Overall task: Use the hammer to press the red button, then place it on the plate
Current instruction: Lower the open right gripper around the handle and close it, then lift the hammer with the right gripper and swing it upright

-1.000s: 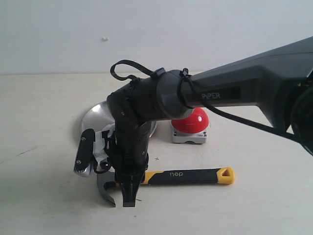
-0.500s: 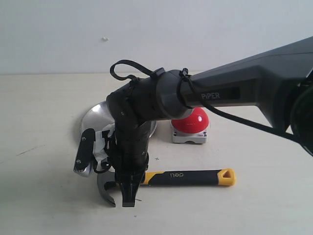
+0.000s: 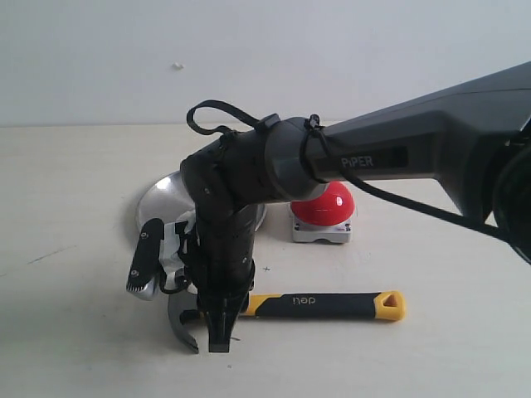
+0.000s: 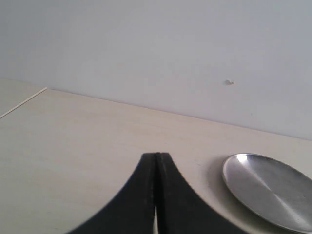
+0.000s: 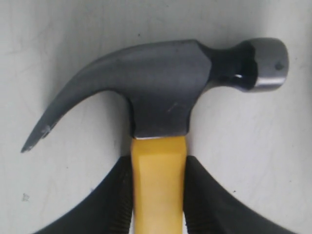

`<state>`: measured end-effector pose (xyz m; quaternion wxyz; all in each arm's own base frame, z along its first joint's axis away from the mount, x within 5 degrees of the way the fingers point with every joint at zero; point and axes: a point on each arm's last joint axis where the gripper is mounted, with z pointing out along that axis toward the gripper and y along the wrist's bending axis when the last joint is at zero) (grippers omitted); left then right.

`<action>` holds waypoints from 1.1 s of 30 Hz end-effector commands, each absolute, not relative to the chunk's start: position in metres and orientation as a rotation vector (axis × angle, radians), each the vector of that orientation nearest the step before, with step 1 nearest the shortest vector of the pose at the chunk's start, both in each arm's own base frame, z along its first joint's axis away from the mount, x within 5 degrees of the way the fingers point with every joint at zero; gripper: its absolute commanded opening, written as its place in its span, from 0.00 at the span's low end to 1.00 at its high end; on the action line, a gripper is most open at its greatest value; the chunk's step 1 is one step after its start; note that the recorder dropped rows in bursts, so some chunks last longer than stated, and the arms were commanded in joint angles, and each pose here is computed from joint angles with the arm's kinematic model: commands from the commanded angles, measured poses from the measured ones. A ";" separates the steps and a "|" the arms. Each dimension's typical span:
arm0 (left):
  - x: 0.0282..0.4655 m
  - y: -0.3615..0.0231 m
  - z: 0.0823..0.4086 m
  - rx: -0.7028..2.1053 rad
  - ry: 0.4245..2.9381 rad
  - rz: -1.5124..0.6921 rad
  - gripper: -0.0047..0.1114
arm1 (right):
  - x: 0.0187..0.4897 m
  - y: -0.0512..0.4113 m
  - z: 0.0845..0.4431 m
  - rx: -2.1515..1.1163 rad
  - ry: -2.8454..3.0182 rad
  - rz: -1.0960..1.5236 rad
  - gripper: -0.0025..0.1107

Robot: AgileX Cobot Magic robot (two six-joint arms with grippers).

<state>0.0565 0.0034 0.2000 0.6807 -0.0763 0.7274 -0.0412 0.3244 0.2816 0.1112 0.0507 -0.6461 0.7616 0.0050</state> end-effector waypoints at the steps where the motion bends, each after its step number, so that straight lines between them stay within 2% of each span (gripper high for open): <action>1: 0.056 0.003 0.199 -0.182 1.627 -0.102 0.04 | 0.319 0.279 0.109 -1.969 2.385 0.039 0.02; 10: 0.056 0.003 0.199 -0.182 1.627 -0.102 0.04 | 0.317 0.279 0.141 -1.911 2.351 0.072 0.02; 23: 0.056 0.003 0.199 -0.182 1.627 -0.102 0.04 | 0.313 0.288 0.155 -1.761 2.383 0.228 0.02; 33: 0.056 0.003 0.199 -0.182 1.627 -0.102 0.04 | 0.308 0.288 0.216 -1.379 2.422 0.355 0.02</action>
